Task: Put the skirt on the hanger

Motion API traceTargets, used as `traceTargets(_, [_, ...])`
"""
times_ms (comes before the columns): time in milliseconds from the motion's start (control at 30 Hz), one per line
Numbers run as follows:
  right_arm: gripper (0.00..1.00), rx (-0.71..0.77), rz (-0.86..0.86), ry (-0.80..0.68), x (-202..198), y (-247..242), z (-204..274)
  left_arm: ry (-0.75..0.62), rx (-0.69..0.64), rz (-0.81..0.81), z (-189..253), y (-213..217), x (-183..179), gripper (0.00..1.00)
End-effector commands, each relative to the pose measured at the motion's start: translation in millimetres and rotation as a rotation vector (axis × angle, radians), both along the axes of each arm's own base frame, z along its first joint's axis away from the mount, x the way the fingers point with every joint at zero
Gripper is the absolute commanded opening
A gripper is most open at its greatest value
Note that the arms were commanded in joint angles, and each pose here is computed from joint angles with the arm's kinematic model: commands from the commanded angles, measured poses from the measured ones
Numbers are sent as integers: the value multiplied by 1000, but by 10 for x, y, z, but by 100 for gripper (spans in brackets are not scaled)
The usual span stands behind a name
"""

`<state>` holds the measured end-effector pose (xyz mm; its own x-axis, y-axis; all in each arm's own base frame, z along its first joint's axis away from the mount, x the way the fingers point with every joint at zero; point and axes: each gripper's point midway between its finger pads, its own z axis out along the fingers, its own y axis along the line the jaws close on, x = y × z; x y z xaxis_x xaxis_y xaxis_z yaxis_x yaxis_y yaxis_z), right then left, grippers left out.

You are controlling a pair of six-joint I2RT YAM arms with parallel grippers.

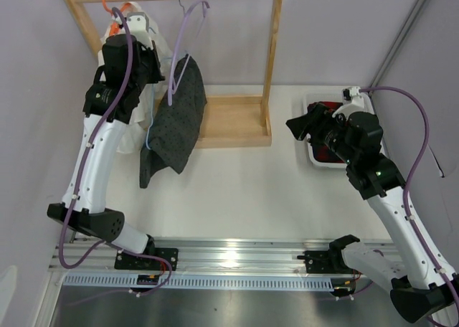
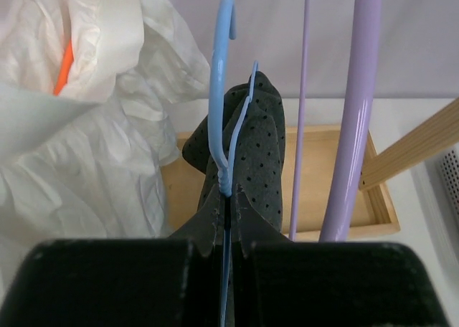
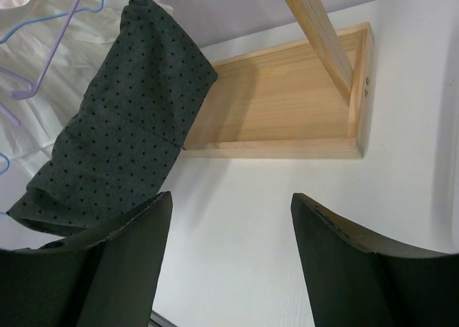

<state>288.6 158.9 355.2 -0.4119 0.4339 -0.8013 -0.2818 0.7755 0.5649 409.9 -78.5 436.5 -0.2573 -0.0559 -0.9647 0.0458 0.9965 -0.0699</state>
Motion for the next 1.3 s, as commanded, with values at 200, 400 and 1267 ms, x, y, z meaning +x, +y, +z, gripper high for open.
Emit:
traceTargets(200, [74, 3, 21, -55, 90, 40, 82, -310, 3, 118, 979, 280, 65, 0])
traceTargets(400, [73, 8, 34, -54, 133, 83, 59, -334, 19, 131, 1060, 394, 157, 0])
traceTargets(1267, [73, 31, 68, -72, 163, 164, 32, -528, -22, 48, 1398, 479, 381, 0])
